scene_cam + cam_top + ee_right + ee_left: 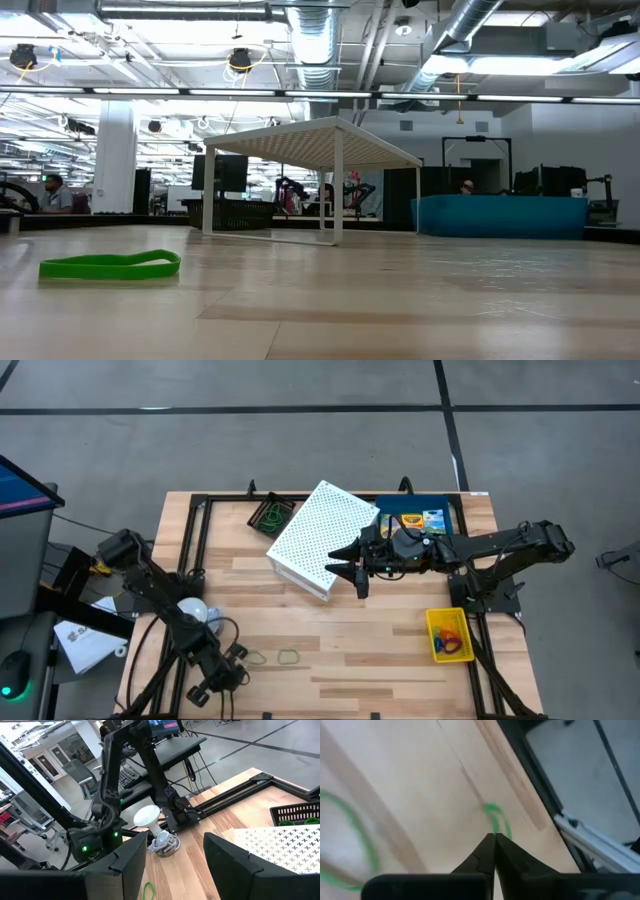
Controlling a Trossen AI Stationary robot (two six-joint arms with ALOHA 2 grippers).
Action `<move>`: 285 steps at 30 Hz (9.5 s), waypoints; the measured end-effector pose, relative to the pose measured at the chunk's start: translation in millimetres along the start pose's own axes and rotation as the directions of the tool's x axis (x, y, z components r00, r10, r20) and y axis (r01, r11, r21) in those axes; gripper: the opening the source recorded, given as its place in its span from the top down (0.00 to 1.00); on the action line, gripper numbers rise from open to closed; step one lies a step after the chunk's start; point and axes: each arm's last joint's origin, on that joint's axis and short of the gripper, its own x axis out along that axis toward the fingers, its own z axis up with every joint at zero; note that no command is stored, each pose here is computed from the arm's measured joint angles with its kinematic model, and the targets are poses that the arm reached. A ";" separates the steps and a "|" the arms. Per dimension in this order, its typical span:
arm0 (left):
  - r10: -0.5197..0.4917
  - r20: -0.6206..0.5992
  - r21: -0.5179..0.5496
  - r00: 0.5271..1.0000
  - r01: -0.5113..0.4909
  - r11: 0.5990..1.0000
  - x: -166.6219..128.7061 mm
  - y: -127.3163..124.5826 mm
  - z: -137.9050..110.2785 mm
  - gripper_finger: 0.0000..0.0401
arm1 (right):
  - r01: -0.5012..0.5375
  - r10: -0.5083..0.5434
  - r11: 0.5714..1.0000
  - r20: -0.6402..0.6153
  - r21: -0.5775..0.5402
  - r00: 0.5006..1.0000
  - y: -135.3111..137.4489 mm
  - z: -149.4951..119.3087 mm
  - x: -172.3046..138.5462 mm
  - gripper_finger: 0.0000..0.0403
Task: Pick & Place Office Desk Supplies
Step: Put the green rubber band into the black bin
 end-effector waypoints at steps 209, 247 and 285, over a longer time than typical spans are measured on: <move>0.035 -0.214 -0.266 0.976 -0.093 0.960 24.7 120.2 31.4 0.78 | 0.014 -0.014 1.000 -0.096 -0.005 0.995 -5.9 -6.7 0.1 0.52; 0.046 0.120 -0.203 0.992 -0.020 0.979 -31.2 115.5 41.3 1.00 | 0.032 -0.032 0.999 -0.103 -0.002 0.994 -7.4 -7.6 0.0 0.52; 0.880 0.271 -0.843 0.391 -0.345 0.413 -256.7 273.4 -77.7 1.00 | -0.110 0.052 0.965 0.236 0.236 0.970 -82.6 -111.9 -168.4 0.52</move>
